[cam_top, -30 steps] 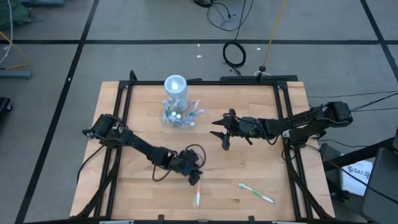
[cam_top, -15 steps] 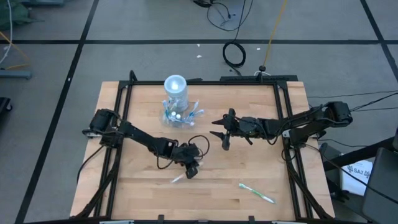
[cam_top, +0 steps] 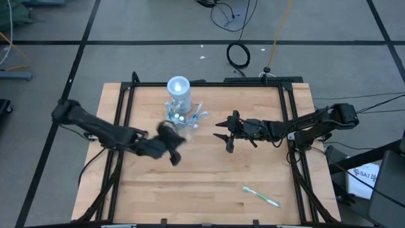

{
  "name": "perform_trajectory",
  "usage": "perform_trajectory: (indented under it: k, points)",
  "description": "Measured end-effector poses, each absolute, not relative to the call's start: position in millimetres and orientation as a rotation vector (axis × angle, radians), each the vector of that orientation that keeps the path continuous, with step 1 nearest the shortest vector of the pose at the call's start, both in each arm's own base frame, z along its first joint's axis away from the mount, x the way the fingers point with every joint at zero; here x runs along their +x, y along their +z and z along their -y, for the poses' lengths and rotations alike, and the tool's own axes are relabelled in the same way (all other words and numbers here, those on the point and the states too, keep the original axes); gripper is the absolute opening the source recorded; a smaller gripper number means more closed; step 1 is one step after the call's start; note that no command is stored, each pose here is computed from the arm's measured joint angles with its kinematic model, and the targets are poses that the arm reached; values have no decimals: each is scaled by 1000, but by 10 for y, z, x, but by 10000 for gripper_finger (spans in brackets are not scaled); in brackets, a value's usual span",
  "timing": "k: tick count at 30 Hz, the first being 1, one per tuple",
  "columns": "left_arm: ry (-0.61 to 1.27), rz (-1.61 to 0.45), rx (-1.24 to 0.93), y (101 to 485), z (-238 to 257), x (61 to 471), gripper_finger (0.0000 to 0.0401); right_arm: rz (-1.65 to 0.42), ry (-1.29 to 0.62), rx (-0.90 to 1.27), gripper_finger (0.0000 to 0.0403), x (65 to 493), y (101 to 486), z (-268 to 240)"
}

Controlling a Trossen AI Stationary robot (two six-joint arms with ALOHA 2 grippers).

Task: Pick & Place toothbrushing station
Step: Put the orange toothbrush into the transparent organizer

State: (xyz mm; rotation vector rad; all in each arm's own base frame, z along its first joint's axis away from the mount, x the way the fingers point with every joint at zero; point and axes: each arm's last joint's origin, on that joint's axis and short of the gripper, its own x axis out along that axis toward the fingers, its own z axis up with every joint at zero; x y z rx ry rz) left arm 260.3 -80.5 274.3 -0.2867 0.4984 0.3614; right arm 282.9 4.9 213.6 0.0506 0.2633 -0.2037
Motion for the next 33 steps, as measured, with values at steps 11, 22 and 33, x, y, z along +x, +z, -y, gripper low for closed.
perform_trajectory:
  k: [11, 22, 33]
  points:
    - [1032, -95, 22, 3098, 670, 2042, 19, -257, -200, 27, 201, 2831, 2144, -49]
    - [1259, -30, 27, 2315, 301, 1916, 14, -257, -200, 26, 201, 2831, 2145, -49]
    - [1340, -64, -18, 2195, 68, 1931, 7, -236, -197, -2, 201, 2837, 2167, -48]
